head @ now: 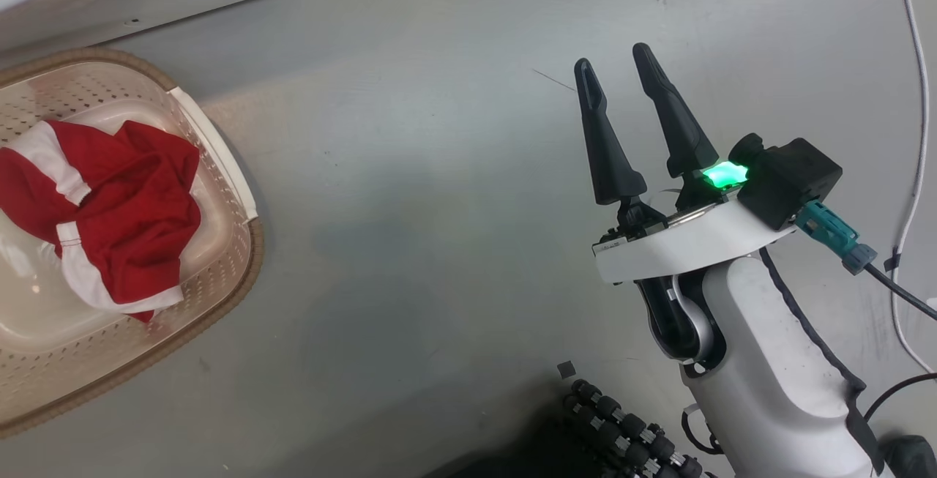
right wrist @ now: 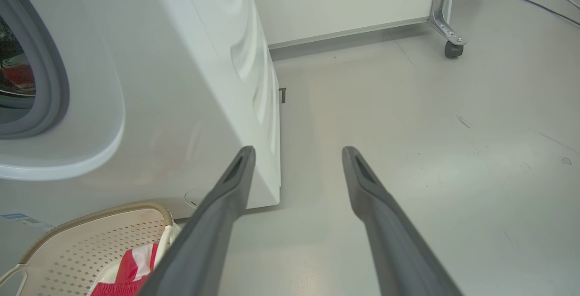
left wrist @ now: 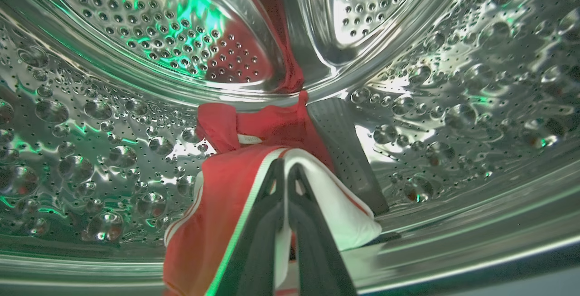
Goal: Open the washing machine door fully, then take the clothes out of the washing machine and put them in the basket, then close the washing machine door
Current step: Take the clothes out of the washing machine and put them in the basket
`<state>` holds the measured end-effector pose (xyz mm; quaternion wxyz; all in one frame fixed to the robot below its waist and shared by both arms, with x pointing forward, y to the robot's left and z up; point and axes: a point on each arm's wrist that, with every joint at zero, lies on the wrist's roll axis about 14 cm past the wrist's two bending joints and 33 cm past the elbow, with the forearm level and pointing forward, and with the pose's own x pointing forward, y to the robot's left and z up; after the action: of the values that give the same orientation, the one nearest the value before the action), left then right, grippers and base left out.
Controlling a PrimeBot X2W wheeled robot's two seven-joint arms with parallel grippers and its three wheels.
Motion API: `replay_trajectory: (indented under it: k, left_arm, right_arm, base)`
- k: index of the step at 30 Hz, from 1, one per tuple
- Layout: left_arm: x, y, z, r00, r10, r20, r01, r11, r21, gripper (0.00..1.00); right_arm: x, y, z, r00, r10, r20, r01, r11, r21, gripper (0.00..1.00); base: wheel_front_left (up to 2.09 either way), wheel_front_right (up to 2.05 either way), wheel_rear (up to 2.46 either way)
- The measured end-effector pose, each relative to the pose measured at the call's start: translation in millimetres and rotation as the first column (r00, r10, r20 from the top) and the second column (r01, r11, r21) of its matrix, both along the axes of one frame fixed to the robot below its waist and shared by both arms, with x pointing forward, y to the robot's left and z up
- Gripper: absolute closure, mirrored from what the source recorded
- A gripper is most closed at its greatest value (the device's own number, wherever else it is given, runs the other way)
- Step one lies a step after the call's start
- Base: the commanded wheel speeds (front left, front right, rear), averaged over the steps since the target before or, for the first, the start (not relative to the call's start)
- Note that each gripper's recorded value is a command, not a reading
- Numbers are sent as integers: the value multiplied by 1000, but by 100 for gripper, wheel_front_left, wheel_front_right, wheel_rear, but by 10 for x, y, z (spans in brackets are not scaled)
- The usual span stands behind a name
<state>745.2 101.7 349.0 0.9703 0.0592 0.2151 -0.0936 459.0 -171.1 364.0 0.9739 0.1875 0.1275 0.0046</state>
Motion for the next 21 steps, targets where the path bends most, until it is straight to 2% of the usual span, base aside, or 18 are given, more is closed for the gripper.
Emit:
replay_trajectory:
  k: [8,21]
  left_arm:
    - [-20,-54,272,992,13,124,-2,996,-92,100]
    - [-334,-103,477,962,48,269,9,978,-206,100]
  right_arm:
    - [62,73,30,999,27,20,-26,1000,-5,0]
    - [108,203,80,996,73,43,-72,997,-21,0]
  base:
    - [0,0,0]
    - [0,0,0]
